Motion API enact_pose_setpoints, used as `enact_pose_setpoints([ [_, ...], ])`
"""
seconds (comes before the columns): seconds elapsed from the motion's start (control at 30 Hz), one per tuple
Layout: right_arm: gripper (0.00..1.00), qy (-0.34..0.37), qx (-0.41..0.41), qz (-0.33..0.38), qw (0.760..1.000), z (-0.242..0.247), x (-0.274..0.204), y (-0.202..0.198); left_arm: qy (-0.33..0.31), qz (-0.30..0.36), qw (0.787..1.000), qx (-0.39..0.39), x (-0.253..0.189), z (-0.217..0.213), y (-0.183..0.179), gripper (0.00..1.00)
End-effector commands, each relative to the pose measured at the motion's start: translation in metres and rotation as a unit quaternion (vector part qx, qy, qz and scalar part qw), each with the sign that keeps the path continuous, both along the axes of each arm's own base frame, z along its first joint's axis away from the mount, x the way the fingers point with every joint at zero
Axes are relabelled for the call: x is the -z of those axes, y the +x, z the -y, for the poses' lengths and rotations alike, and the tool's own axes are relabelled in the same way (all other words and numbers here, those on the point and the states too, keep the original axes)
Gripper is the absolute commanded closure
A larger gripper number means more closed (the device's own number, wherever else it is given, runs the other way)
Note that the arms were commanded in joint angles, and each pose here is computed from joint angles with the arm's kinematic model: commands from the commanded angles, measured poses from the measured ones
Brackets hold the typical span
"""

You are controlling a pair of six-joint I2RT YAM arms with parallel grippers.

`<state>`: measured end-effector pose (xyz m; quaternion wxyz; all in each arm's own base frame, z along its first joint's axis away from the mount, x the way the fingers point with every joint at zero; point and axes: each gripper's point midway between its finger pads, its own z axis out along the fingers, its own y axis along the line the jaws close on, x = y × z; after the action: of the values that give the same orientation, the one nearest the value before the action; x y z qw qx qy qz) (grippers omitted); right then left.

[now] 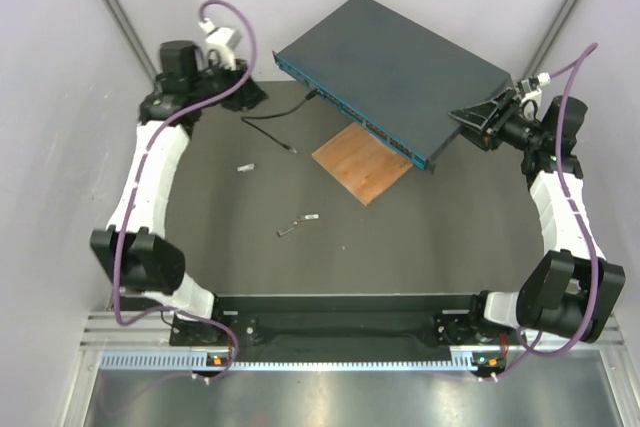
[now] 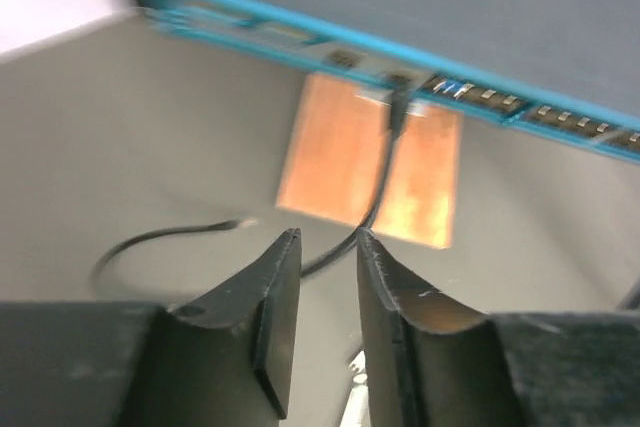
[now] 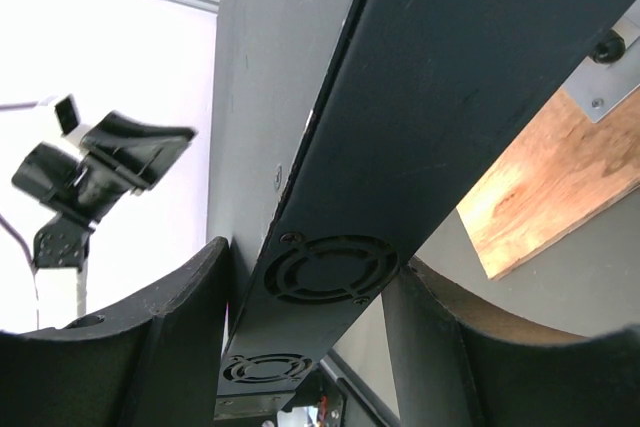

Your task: Insert the plug into the switch port

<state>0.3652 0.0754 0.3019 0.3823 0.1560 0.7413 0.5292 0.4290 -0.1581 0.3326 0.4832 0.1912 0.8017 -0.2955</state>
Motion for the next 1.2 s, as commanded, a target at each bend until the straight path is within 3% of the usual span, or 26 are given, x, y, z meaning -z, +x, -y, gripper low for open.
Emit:
enact_pose_setpoints([
  [0.0, 0.48, -0.071, 0.011, 0.073, 0.995, 0.001, -0.003, 0.023, 0.023, 0.067, 0.997, 0.025, -0.027, -0.026, -0.031, 0.64],
  [0.1, 0.28, -0.078, 0.01, 0.081, 0.994, 0.002, -0.007, 0.019, 0.065, 0.038, 0.997, 0.007, 0.011, -0.066, -0.039, 0.58],
  [0.3, 0.0, -0.115, 0.0, 0.097, 0.989, 0.003, -0.015, 0.006, 0.147, -0.019, 0.989, 0.005, 0.088, -0.114, -0.043, 0.5],
  [0.53, 0.0, -0.17, -0.002, 0.116, 0.979, 0.01, -0.018, -0.015, 0.196, -0.039, 0.977, 0.077, 0.159, -0.125, -0.037, 0.44],
  [0.77, 0.0, -0.189, 0.005, 0.142, 0.972, 0.017, -0.034, -0.024, 0.243, 0.032, 0.941, 0.233, 0.23, -0.116, -0.041, 0.43],
  [1.17, 0.0, -0.194, 0.008, 0.152, 0.969, 0.022, -0.047, -0.027, 0.281, 0.059, 0.912, 0.295, 0.287, -0.123, 0.008, 0.44],
])
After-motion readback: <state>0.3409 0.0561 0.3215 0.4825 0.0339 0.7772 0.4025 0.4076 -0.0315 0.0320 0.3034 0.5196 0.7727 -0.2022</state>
